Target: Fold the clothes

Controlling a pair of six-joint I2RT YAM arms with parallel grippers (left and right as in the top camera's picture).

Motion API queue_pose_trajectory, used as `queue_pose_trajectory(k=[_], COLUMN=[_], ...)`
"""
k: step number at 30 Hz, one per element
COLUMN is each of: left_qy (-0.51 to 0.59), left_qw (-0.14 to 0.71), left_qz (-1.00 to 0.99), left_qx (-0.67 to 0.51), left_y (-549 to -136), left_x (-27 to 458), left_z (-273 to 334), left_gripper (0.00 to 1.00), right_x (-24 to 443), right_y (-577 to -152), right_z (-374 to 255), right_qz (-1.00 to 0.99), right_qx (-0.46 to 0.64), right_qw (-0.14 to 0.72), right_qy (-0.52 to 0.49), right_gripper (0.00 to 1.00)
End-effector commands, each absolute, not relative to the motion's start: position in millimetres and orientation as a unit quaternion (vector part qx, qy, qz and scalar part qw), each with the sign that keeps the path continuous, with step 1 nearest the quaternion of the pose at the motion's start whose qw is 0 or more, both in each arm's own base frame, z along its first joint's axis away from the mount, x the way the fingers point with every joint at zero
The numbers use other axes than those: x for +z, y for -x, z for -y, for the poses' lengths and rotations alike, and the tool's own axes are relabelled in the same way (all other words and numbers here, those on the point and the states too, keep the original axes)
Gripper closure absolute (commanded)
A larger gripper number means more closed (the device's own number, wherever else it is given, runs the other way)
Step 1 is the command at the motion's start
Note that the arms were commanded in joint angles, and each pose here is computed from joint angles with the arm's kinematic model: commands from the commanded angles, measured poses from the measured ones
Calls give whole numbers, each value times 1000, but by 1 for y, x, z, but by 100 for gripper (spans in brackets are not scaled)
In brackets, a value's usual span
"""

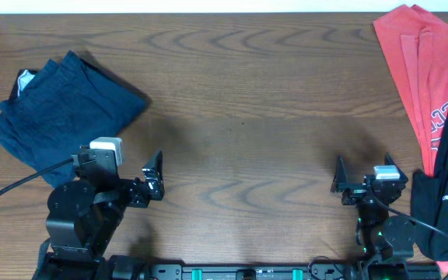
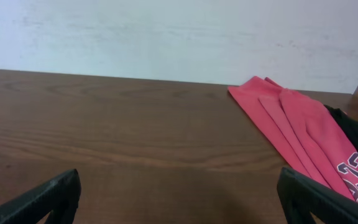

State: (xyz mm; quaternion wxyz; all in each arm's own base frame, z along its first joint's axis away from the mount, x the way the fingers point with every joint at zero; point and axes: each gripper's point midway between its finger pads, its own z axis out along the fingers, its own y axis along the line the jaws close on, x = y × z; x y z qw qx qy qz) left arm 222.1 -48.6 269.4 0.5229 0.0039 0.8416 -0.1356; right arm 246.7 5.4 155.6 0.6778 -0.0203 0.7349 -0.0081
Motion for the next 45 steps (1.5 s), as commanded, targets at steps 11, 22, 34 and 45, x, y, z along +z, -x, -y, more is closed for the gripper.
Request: queue_pose_trajectory(k=[11, 22, 34, 45], left_qy=[-16, 5, 10, -5], left_qw=[525, 520, 650, 656], left_qz=[-844, -852, -758, -755], left_qx=[-109, -55, -51, -22], left_y=[-222, -199, -236, -244], left_x=[267, 189, 173, 140], left_z=[43, 21, 19, 16], left_gripper=[2, 2, 2, 2], right_x=[154, 154, 154, 154], right_y=[-247, -247, -247, -247], right_z=[-3, -3, -3, -3], right_qz=[-736, -736, -736, -736], right_qx=[-16, -16, -16, -16], right_qw=[676, 676, 676, 676], right_qy=[23, 23, 23, 23], right_gripper=[1, 1, 1, 1])
